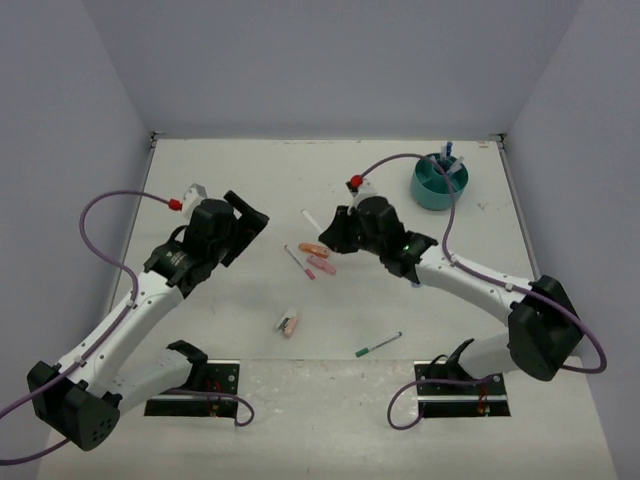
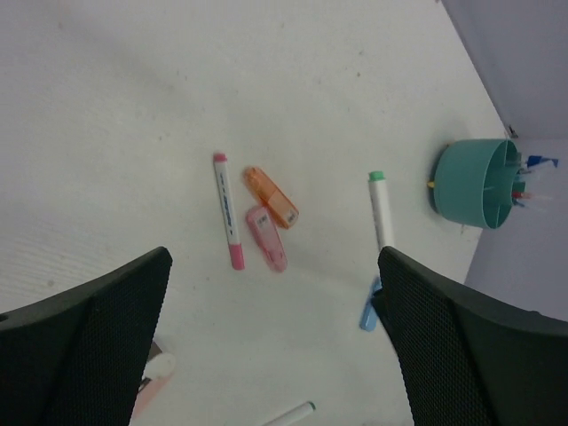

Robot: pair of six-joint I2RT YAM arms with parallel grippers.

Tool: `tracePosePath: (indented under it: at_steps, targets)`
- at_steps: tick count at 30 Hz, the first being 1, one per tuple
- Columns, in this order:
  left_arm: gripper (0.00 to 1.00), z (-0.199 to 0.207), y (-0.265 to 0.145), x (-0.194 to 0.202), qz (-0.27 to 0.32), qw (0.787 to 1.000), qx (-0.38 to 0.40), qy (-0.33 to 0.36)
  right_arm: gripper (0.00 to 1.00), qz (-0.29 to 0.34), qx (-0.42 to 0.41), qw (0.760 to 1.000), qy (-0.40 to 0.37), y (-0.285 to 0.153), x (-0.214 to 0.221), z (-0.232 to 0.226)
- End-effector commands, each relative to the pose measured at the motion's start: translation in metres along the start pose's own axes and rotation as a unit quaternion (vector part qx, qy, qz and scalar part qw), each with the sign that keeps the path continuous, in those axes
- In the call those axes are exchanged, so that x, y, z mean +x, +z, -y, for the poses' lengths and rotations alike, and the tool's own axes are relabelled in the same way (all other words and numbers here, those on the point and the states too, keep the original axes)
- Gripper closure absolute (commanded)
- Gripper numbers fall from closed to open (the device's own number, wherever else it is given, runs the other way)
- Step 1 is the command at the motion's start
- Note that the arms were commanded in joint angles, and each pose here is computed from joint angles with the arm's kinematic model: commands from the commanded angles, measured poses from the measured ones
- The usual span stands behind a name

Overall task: Sort the stationery into containers
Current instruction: Place the pen in the storage box.

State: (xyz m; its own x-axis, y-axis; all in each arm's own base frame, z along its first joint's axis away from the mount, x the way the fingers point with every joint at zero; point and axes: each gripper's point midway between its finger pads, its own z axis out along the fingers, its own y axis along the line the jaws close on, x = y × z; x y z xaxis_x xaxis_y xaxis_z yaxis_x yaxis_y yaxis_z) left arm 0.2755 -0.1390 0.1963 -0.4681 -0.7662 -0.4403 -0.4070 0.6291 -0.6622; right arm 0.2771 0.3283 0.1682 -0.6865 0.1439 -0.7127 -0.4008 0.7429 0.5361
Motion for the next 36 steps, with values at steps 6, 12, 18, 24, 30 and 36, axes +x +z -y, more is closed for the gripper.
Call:
tracePosePath:
  at_steps: [6,12,18,24,30,36]
  targets:
    - [0.00,0.024,-0.014,-0.039,0.033,0.964,0.001,0.265,1.00,-0.052,0.244,0.968,0.018,-0.086,-0.091,0.170]
    - [0.00,0.006,-0.027,-0.030,0.014,0.942,0.018,0.336,1.00,-0.025,0.380,0.923,0.045,-0.101,-0.154,0.242]
    - [0.00,-0.007,-0.042,-0.035,0.031,0.931,0.026,0.363,1.00,-0.035,0.399,0.915,0.053,-0.084,-0.181,0.265]
    - [0.00,-0.029,-0.035,-0.023,0.021,0.925,0.021,0.378,1.00,-0.032,0.404,0.912,0.063,-0.076,-0.191,0.278]
    - [0.00,-0.034,-0.034,-0.019,0.022,0.928,0.024,0.371,1.00,-0.049,0.420,0.904,0.061,-0.068,-0.185,0.296]
    - [0.00,-0.035,-0.033,-0.018,0.023,0.930,0.026,0.365,0.95,-0.074,0.421,0.902,0.062,-0.056,-0.172,0.310]
